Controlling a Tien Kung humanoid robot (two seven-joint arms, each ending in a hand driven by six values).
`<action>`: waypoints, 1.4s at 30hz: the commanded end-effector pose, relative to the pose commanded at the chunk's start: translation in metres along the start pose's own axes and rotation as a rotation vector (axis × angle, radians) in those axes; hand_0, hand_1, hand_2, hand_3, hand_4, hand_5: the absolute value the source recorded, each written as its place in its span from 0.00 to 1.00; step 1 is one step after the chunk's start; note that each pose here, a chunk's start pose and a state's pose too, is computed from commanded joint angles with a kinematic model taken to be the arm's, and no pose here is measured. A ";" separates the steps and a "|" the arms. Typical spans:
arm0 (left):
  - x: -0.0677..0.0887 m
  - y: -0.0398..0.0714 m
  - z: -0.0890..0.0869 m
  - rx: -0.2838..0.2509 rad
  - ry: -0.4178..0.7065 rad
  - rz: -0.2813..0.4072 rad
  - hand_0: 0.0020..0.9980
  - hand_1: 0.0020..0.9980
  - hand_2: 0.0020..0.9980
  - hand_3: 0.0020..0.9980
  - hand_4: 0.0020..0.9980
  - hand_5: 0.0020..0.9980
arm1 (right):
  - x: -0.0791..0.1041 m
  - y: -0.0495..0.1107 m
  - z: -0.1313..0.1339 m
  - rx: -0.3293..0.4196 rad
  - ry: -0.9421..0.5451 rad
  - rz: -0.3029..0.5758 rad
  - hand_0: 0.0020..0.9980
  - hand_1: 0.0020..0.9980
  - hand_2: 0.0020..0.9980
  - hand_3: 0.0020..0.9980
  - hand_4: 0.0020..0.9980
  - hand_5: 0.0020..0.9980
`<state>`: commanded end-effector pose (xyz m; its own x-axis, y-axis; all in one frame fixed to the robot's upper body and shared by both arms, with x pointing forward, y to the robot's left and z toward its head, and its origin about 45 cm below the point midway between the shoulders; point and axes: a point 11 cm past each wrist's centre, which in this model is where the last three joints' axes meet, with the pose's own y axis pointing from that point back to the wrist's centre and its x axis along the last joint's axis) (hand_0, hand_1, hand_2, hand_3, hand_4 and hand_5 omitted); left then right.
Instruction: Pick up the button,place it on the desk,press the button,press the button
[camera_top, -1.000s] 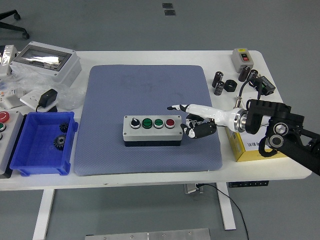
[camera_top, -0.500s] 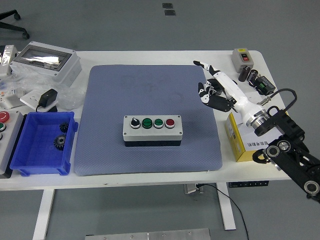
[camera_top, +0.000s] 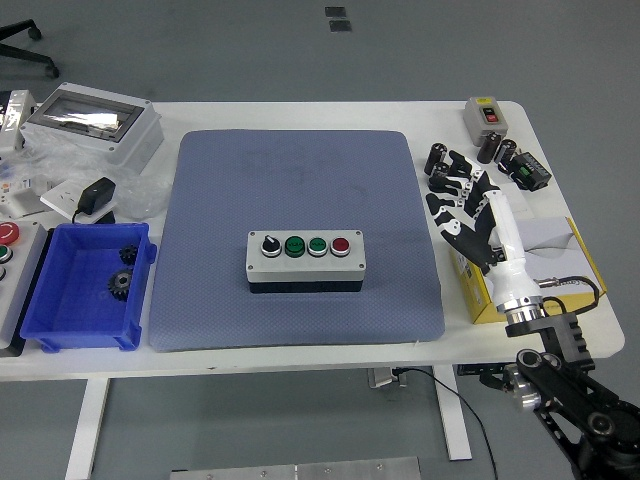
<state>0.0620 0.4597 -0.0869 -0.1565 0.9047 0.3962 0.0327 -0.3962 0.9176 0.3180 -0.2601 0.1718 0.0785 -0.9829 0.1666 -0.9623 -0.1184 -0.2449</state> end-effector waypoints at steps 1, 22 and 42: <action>0.001 0.000 0.000 0.000 0.000 0.001 0.63 0.49 0.49 0.60 0.31 0.00 | 0.000 0.001 0.001 -0.001 -0.009 0.003 0.87 0.85 0.88 0.87 0.96 1.00; 0.004 0.000 0.003 -0.004 0.010 0.005 0.63 0.53 0.50 0.61 0.35 0.04 | 0.012 -0.001 0.005 -0.024 -0.091 0.035 0.88 0.85 0.87 0.87 0.97 1.00; 0.005 0.000 0.004 -0.002 0.003 0.012 0.64 0.54 0.51 0.62 0.36 0.05 | 0.023 -0.002 0.010 -0.064 -0.241 0.060 0.88 0.85 0.88 0.87 0.97 1.00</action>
<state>0.0652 0.4644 -0.0844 -0.1590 0.8995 0.4070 0.0326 -0.4073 0.9127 0.3244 -0.2835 0.1669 0.0738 -0.9940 -0.0810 -0.9810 -0.0577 -0.1854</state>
